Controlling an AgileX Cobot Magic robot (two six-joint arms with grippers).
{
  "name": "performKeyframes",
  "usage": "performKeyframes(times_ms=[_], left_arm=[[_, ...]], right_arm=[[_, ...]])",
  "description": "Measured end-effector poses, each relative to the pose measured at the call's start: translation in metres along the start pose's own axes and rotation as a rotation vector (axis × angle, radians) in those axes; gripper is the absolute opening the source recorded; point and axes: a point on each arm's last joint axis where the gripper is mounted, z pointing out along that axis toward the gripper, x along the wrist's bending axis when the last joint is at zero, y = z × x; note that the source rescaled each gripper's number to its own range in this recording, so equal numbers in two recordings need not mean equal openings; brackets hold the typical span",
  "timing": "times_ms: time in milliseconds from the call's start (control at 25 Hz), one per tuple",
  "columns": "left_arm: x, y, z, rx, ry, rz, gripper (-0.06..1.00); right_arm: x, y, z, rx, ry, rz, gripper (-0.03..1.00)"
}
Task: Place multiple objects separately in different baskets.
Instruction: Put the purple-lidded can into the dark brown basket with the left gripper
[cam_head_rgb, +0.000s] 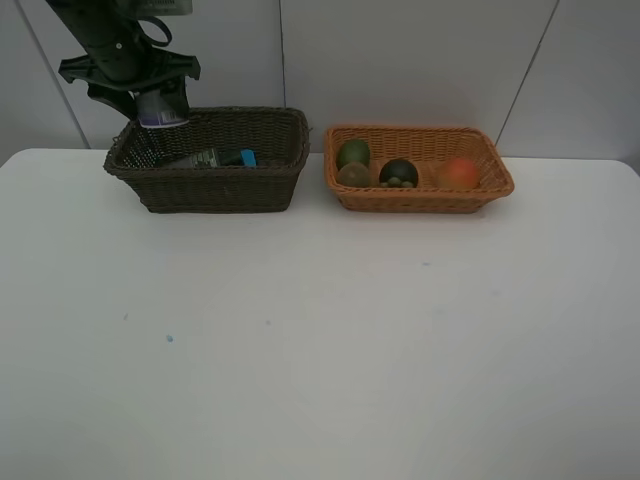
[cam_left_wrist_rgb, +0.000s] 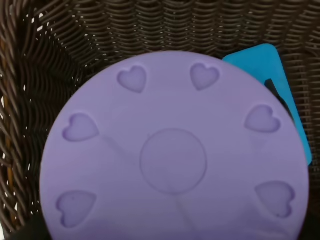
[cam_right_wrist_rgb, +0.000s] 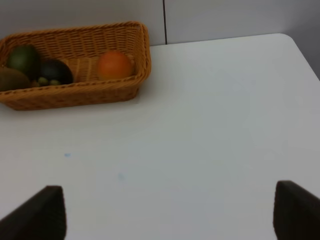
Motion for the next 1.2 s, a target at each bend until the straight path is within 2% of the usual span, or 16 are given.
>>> performKeyframes(times_ms=[240, 720, 1000, 1040, 1200], left_arm=[[0.001, -0.001, 0.017, 0.056, 0.009, -0.001, 0.74], [0.0, 0.003, 0.016, 0.044, 0.007, 0.013, 0.74], [0.0, 0.007, 0.016, -0.009, 0.0, 0.049, 0.74], [0.0, 0.008, 0.016, -0.013, 0.0, 0.048, 0.75], [-0.001, 0.01, 0.016, -0.042, -0.004, 0.03, 0.91]], right_arm=[[0.0, 0.0, 0.0, 0.0, 0.0, 0.0, 1.0], [0.0, 0.0, 0.0, 0.0, 0.0, 0.0, 1.0], [0.0, 0.0, 0.0, 0.0, 0.0, 0.0, 1.0], [0.0, 0.0, 0.0, 0.0, 0.0, 0.0, 1.0], [0.0, 0.0, 0.0, 0.0, 0.0, 0.0, 1.0]])
